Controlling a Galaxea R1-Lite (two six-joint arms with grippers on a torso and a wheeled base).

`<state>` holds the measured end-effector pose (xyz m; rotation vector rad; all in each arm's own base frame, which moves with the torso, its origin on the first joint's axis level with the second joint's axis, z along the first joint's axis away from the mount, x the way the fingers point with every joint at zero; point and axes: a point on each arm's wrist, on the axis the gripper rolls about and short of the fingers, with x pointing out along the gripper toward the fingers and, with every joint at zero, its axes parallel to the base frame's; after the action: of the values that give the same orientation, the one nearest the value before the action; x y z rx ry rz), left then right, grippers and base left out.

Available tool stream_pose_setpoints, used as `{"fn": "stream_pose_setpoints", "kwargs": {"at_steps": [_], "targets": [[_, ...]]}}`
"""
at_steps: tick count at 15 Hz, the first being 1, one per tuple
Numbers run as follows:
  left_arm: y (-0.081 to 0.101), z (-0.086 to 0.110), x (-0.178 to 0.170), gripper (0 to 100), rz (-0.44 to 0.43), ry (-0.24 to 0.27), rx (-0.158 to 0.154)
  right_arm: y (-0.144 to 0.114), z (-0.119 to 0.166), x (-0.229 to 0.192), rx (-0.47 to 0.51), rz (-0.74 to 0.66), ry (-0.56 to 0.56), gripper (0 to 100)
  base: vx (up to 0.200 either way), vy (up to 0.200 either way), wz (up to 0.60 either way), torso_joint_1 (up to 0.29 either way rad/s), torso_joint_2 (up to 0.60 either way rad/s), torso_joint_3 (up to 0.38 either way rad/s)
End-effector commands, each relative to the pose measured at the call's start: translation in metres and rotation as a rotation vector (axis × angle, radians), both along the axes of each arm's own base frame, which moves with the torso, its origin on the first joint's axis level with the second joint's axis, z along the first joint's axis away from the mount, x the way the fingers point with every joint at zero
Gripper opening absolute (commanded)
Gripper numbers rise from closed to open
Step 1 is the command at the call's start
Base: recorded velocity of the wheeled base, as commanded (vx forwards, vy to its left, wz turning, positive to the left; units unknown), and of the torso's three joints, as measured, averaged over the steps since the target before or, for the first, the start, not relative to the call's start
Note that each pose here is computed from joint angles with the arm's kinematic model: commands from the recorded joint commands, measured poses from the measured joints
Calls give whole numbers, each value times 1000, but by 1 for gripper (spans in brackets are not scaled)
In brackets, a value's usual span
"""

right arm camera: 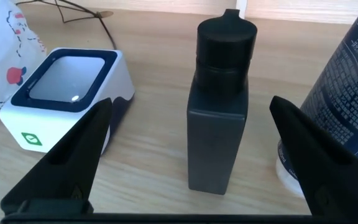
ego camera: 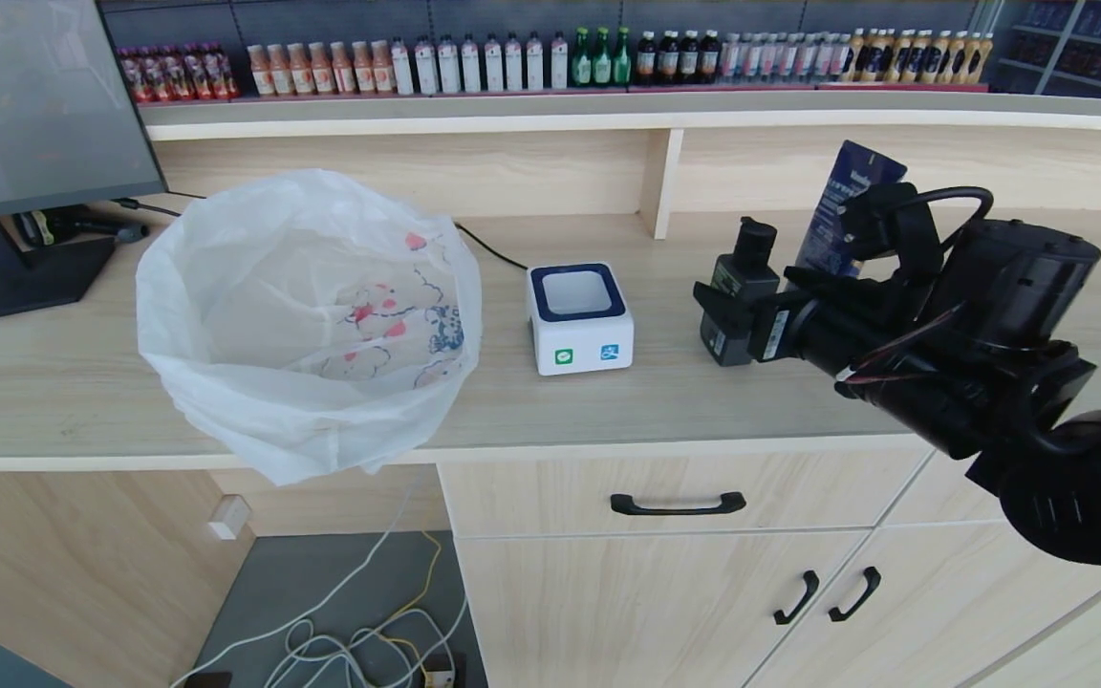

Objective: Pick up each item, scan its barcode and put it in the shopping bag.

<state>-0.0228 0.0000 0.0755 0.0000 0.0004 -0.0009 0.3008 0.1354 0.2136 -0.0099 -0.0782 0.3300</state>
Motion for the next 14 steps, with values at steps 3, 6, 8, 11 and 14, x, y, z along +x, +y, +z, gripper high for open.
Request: {"fn": "stream_pose_setpoints", "kwargs": {"at_steps": [3,6,8,11,14], "targets": [[0,0,0,100,1,0,0,0,-8,19,-4,-23,15,100,0,0,0,0,0,0],[0,0,0,100,1,0,0,-4,-9,31,1,-47,7,100,0,0,0,0,0,0],[0,0,0,100,1,0,0,-3,-9,37,8,-50,6,100,0,0,0,0,0,0],[0,0,0,100,1,0,0,0,-12,45,16,-51,9,100,0,0,0,0,0,0],[0,0,0,100,1,0,0,2,-15,48,18,-52,14,100,0,0,0,0,0,0]]}}
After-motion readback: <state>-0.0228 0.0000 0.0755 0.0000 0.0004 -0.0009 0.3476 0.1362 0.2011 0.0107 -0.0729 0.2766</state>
